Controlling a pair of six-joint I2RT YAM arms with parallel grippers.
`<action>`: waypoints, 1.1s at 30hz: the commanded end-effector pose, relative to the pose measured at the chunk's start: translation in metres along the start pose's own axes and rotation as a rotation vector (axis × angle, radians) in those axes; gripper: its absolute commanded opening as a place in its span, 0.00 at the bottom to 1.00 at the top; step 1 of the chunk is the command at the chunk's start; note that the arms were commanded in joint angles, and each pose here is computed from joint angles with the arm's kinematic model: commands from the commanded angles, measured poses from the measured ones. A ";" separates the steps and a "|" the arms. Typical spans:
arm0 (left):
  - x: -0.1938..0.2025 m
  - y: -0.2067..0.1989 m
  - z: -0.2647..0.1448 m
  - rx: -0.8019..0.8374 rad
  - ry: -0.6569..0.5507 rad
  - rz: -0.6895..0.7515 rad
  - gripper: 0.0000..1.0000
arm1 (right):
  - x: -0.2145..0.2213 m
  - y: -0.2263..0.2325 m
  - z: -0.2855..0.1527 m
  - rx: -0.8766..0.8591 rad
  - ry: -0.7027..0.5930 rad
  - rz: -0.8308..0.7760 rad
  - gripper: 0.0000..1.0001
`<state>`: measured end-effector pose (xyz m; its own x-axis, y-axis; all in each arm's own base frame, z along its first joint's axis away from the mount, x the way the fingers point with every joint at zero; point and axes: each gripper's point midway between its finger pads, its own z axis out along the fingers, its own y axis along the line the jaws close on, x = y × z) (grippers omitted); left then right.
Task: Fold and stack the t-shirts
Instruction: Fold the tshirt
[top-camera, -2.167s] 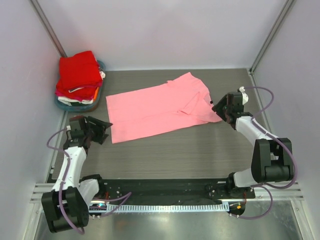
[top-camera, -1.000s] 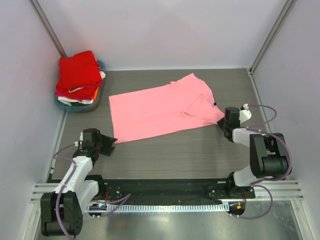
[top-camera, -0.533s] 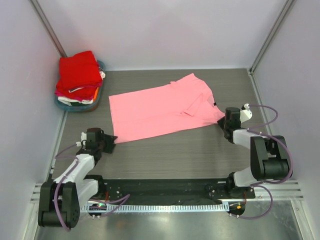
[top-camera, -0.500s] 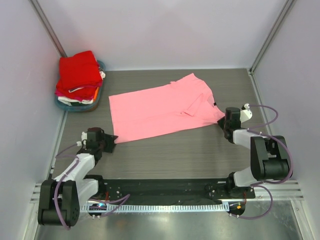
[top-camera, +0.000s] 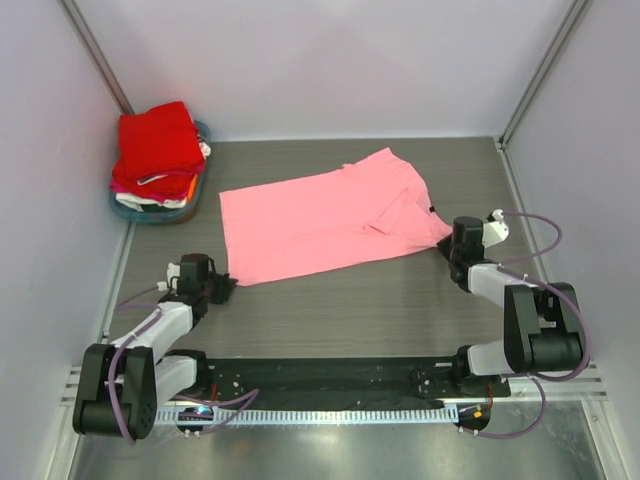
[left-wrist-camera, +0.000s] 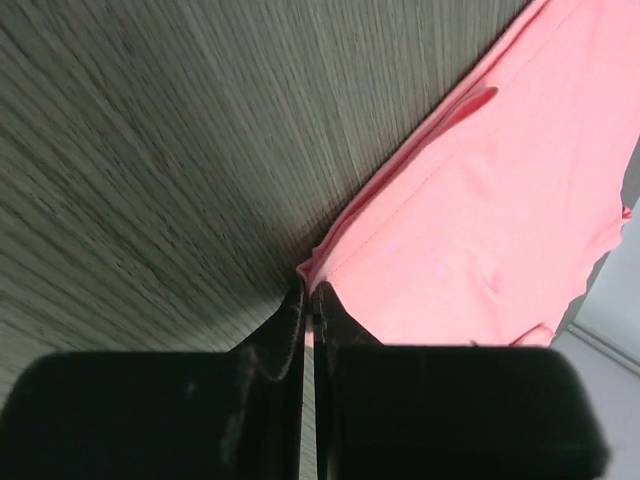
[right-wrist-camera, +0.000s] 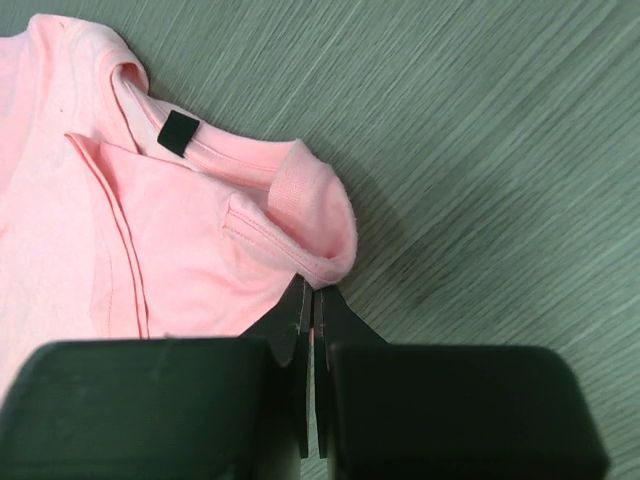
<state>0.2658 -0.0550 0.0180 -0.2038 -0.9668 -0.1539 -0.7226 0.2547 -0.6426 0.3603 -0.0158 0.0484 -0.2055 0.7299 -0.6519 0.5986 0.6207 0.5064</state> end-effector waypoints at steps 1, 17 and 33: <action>-0.012 0.003 -0.001 -0.052 -0.061 0.038 0.00 | -0.025 -0.002 -0.008 0.025 -0.104 0.036 0.01; -0.038 -0.079 -0.031 0.063 -0.060 0.070 0.00 | -0.055 0.039 -0.028 -0.017 -0.077 0.078 0.01; -0.034 -0.057 -0.066 0.107 0.014 0.098 0.00 | -0.046 0.007 -0.079 0.016 -0.050 0.147 0.07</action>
<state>0.2914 -0.0325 0.1269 -0.2382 -0.9478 -0.2119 -0.6031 0.3154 -0.7327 0.3466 -0.0151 0.1640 -0.0706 0.7822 -0.6191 0.5445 0.5502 0.6330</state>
